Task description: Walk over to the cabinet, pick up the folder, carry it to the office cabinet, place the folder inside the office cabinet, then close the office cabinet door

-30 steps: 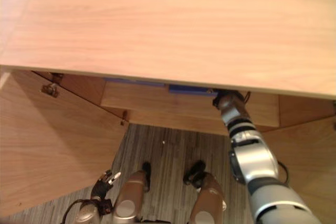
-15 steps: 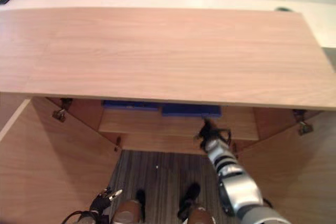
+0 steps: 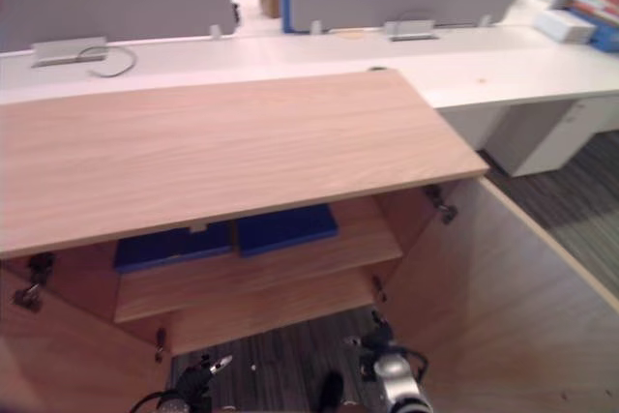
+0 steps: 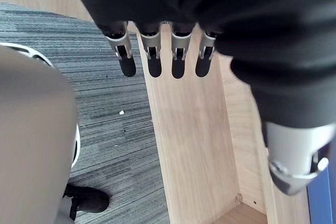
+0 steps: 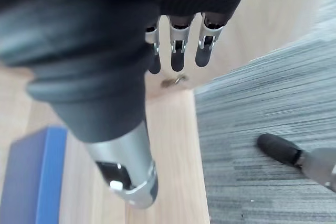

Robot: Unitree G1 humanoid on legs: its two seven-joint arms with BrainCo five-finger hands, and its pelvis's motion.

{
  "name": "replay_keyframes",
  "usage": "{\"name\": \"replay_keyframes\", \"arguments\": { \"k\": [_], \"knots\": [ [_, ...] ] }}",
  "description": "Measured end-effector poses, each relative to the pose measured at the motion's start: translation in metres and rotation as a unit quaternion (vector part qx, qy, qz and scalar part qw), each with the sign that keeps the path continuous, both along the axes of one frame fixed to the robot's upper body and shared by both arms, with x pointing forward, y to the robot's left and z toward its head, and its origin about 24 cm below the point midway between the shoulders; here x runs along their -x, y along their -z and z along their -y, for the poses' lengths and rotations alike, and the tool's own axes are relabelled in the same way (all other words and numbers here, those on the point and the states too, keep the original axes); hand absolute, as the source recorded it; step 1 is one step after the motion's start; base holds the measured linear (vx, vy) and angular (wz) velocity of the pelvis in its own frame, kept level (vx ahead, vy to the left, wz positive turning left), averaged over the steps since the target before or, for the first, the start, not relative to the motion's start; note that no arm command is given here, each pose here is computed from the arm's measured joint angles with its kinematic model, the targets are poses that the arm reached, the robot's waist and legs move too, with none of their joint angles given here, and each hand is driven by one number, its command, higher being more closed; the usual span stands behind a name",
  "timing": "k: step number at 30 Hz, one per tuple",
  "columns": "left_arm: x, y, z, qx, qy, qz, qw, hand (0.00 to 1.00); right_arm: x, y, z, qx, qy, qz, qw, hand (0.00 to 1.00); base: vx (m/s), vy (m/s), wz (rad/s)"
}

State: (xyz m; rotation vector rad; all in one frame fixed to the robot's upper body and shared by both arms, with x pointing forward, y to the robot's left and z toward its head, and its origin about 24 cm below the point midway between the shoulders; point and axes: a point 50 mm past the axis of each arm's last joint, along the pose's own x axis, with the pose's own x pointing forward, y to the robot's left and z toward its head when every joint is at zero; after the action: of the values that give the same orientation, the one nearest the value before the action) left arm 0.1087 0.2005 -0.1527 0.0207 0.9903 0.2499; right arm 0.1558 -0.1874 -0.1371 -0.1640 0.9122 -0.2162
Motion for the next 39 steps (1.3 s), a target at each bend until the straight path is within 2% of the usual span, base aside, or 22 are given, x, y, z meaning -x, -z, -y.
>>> {"name": "replay_keyframes", "arguments": {
  "k": [7,18,26,28,30,31,34,35,39],
  "knots": [
    [0.005,0.005,0.012,0.016,-0.011,-0.012,1.0,0.0,0.051,0.011,0.034,-0.031,0.172,-0.025,0.984,0.0,-0.08,0.173,-1.06],
    [0.01,0.008,0.015,0.022,-0.015,-0.024,0.999,0.0,0.05,-0.006,0.057,-0.078,0.33,0.073,0.938,0.0,-0.02,0.061,-0.65],
    [0.014,0.007,0.016,0.033,-0.05,-0.017,0.998,0.0,0.035,-0.036,0.078,-0.057,0.393,0.171,0.902,0.0,0.04,0.015,-0.25],
    [0.014,0.006,0.014,0.033,-0.055,-0.013,0.998,0.0,0.021,-0.046,0.088,-0.048,0.393,0.2,0.896,0.0,0.19,-0.145,-0.43],
    [0.014,0.006,0.013,0.036,-0.055,-0.013,0.998,0.0,-0.006,-0.062,0.095,-0.046,0.384,0.239,0.891,0.0,-0.03,-0.125,-0.97],
    [0.014,0.007,0.015,0.038,-0.046,-0.013,0.998,0.0,-0.03,-0.08,0.105,-0.045,0.389,0.283,0.876,0.0,-0.18,-0.078,-0.85],
    [0.014,0.006,0.012,0.035,-0.037,-0.014,0.999,0.0,-0.028,-0.1,0.139,0.0,0.412,0.317,0.854,0.0,-0.02,-0.09,-0.16],
    [0.012,0.006,0.011,0.033,-0.037,-0.014,0.999,0.0,-0.04,-0.113,0.148,0.007,0.407,0.337,0.849,0.0,0.14,-0.18,-0.4],
    [0.015,0.007,0.006,0.032,-0.048,-0.019,0.998,0.0,-0.065,-0.127,0.152,-0.004,0.406,0.36,0.84,0.0,0.13,-0.163,-0.57]
  ]
}}
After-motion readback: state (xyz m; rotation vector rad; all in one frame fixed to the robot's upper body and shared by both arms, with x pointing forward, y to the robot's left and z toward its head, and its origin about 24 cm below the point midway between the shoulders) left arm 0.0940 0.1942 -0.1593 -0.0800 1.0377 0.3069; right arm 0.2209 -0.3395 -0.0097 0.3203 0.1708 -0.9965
